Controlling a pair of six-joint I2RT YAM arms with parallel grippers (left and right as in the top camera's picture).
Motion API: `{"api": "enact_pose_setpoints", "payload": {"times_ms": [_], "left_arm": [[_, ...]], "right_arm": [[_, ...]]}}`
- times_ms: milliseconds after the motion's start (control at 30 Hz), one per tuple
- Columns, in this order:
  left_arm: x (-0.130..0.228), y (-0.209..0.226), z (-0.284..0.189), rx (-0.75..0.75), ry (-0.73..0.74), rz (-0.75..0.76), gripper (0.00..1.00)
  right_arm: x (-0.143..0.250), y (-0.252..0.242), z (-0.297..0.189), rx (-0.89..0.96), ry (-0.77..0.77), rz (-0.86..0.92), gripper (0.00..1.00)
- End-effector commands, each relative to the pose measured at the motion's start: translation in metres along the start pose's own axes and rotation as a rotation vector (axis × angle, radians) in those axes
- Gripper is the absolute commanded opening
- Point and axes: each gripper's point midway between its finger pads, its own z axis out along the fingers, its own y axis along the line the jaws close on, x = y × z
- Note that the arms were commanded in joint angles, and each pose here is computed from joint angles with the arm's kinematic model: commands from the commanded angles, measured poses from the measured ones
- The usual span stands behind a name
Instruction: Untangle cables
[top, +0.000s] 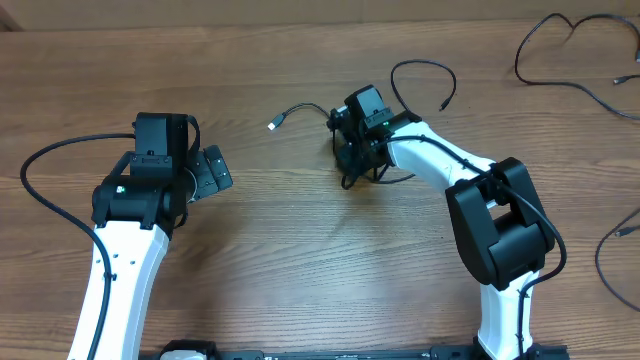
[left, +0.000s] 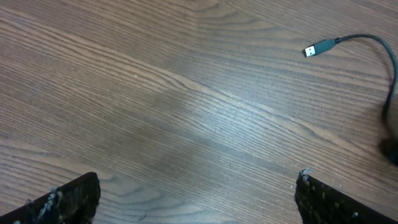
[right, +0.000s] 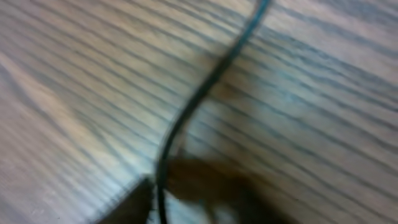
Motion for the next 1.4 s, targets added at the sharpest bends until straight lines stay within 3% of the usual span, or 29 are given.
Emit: {"api": "enact_pose_setpoints", "payload": {"times_ms": [0, 300, 467, 833, 1000, 1067, 1133, 1233, 1367], "left_arm": [[0.0, 0.001, 0.001, -0.001, 0.004, -0.021, 0.99], [0.0, 0.001, 0.001, -0.001, 0.004, -0.021, 1.0], [0.0, 0.001, 0.001, -0.001, 0.004, -0.021, 1.0], [0.0, 0.001, 0.001, -0.001, 0.004, -0.021, 1.0], [0.0, 0.001, 0.001, -0.001, 0.004, -0.021, 1.0], [0.0, 0.001, 0.001, -0.001, 0.004, -0.021, 0.99], [0.0, 0.001, 0.001, -0.001, 0.004, -0.021, 0.99], [0.0, 0.001, 0.001, -0.001, 0.004, -0.021, 1.0], [0.0, 0.001, 0.001, -0.001, 0.004, -0.021, 1.0]], "right_arm": [[0.0, -0.03, -0.008, 0.149, 0.002, 0.034, 0.04], [-0.076, -0.056, -0.125, 0.182, -0.252, 0.311, 0.04], [-0.084, -0.095, -0.169, 0.224, -0.358, 0.39, 0.04], [-0.025, -0.217, -0.155, 0.332, -0.289, 0.619, 0.04], [0.007, -0.23, -0.116, 0.326, -0.159, 0.643, 0.14], [0.016, -0.23, -0.102, 0.318, -0.116, 0.651, 0.29], [0.022, -0.23, -0.092, 0.313, -0.09, 0.656, 0.65], [0.028, -0.229, -0.084, 0.309, -0.069, 0.66, 1.0], [0.026, -0.23, -0.086, 0.31, -0.073, 0.66, 1.0]]}}
